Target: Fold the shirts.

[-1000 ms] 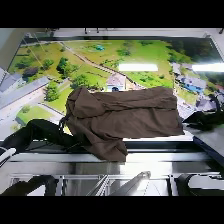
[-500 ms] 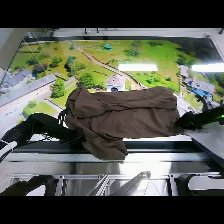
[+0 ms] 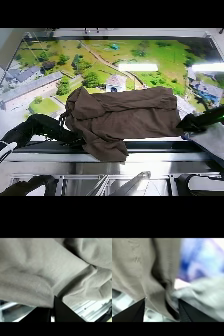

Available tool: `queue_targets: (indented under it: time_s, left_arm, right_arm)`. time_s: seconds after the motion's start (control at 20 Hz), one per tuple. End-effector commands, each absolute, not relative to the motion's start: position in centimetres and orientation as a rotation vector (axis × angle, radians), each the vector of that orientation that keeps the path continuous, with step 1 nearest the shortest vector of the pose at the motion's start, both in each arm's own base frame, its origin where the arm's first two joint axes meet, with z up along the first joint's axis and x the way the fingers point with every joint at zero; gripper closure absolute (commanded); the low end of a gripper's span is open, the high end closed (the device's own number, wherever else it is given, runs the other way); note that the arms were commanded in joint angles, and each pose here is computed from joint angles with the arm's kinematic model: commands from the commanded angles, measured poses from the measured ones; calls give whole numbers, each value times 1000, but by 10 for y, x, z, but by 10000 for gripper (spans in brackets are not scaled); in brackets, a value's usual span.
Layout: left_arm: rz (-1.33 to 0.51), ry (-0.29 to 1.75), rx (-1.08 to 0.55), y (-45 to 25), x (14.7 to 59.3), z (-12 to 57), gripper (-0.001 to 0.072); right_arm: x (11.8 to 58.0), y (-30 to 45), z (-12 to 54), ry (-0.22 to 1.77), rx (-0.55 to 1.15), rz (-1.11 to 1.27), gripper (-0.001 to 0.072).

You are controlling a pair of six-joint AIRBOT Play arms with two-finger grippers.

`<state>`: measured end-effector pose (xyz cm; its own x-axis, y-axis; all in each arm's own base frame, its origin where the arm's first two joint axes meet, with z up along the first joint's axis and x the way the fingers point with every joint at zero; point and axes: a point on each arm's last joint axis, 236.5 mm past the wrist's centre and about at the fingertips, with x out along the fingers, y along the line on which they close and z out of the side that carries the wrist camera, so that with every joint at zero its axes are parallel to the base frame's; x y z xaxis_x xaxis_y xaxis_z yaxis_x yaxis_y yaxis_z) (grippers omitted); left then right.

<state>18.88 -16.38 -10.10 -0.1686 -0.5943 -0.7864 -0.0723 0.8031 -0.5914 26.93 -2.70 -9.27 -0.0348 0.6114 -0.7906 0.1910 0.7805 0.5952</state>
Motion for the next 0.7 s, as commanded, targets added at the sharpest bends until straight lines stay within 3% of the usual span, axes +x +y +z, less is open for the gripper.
queue_targets:
  time_s: [0.0, 0.15, 0.3, 0.45, 0.65]
  left_arm:
    - [-542, 1695, -497, -164, 186, -100, 685]
    - [-548, 1702, -496, -165, 184, -99, 685]
    - [-560, 1720, -498, -165, 179, -98, 685]
    - [-560, 1696, -503, -159, 186, -97, 685]
    - [-553, 1561, -556, -116, 229, -75, 686]
  right_arm:
    - [262, -47, -74, 1581, 650, 287, 229]
    - [264, -83, -86, 1543, 613, 158, 227]
    - [266, -117, -89, 1460, 700, 22, 226]
    - [256, -100, -77, 1483, 774, 115, 227]
    - [261, -60, -56, 1503, 812, 255, 227]
